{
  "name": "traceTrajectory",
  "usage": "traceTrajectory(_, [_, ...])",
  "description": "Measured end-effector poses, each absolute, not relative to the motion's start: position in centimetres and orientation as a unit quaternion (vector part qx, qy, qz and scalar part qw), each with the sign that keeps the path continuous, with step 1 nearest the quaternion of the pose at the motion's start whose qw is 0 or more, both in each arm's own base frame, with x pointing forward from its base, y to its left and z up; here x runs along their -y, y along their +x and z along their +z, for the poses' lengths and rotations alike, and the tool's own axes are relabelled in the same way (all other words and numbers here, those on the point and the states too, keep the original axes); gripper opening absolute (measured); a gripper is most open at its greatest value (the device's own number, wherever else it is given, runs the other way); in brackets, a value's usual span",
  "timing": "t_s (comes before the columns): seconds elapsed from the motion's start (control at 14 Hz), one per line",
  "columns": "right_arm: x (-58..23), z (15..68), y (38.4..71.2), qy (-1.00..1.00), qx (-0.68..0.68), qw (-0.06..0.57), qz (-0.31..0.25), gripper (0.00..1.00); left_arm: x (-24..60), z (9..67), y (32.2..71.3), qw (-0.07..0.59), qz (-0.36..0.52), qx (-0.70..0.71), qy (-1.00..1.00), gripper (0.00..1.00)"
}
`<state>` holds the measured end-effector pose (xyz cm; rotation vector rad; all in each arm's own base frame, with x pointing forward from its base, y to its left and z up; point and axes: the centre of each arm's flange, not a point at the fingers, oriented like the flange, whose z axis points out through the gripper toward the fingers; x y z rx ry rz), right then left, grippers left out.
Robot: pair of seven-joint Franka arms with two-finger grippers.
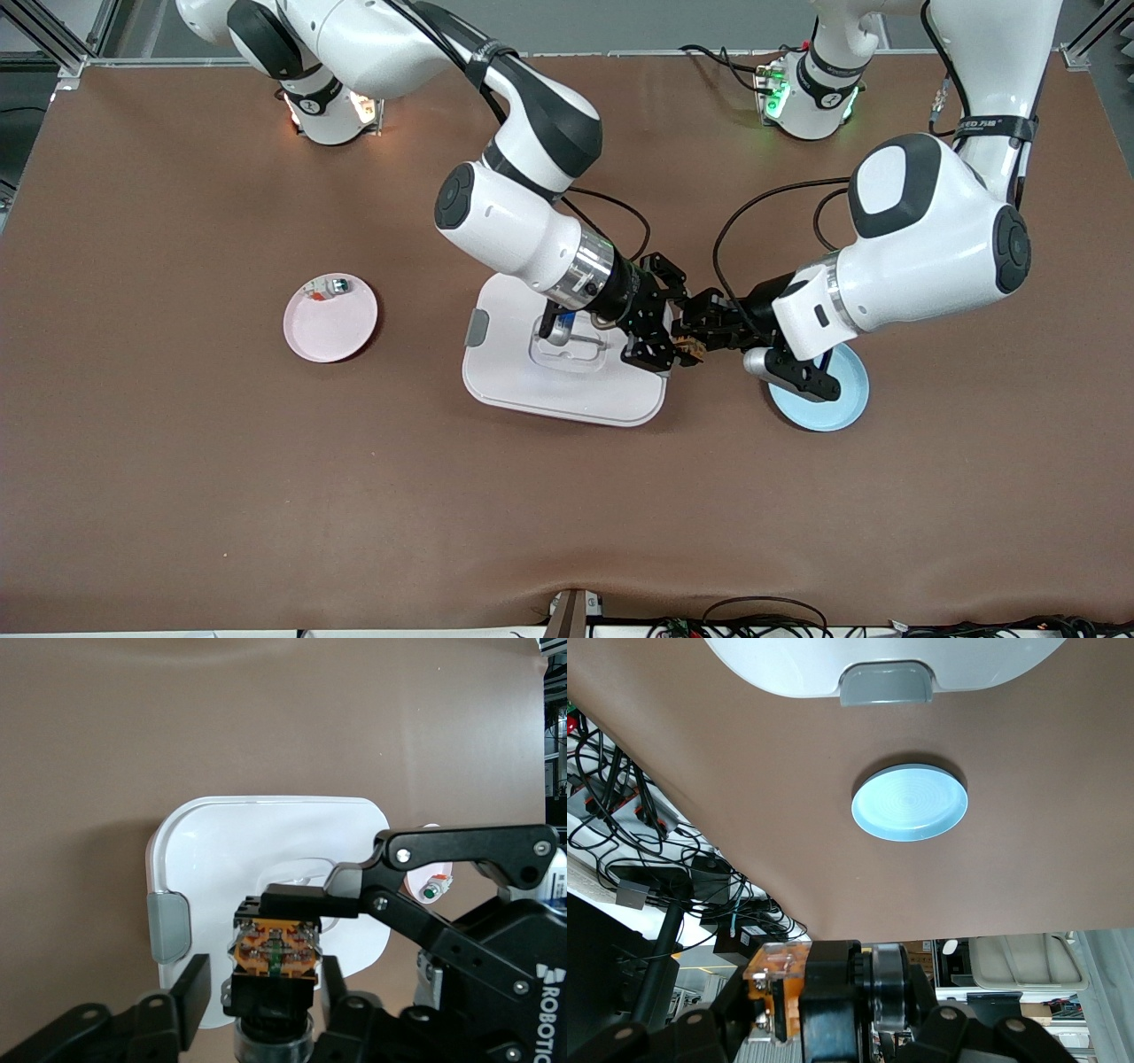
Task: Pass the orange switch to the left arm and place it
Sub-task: 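Grasp the switch with the left gripper and open the right gripper, then lower the switch onto the blue plate while the right gripper withdraws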
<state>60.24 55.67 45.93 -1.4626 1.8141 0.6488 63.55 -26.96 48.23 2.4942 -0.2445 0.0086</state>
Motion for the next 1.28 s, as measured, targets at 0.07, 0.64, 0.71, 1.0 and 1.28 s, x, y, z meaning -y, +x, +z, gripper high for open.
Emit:
traceTrajectory(0.07, [-55.7, 45.8, 60.3, -0.565, -0.702, 0.353, 0.251, 0.72, 27.0, 48.2, 63.5, 0.31, 0.005, 0.098, 0.946, 0.42])
traceTrajectory(0.64, [-55.7, 45.9, 60.3, -0.564, -0.702, 0.356, 0.25, 0.86, 26.7, 48.1, 63.6, 0.299, 0.013, 0.117, 0.947, 0.42])
traceTrajectory(0.71, [-55.7, 46.0, 60.3, -0.564, -0.701, 0.357, 0.25, 0.97, 26.3, 48.0, 63.8, 0.293, 0.016, 0.122, 0.948, 0.42])
traceTrajectory(1.0, [-55.6, 46.2, 60.4, -0.564, -0.701, 0.358, 0.249, 1.0, 25.0, 47.6, 64.1, 0.257, 0.02, 0.146, 0.955, 0.42])
traceTrajectory(1.28, [-55.2, 45.4, 59.9, -0.668, -0.644, 0.302, 0.22, 1.0, 19.8, 44.8, 64.6, 0.192, -0.008, 0.169, 0.967, 0.42])
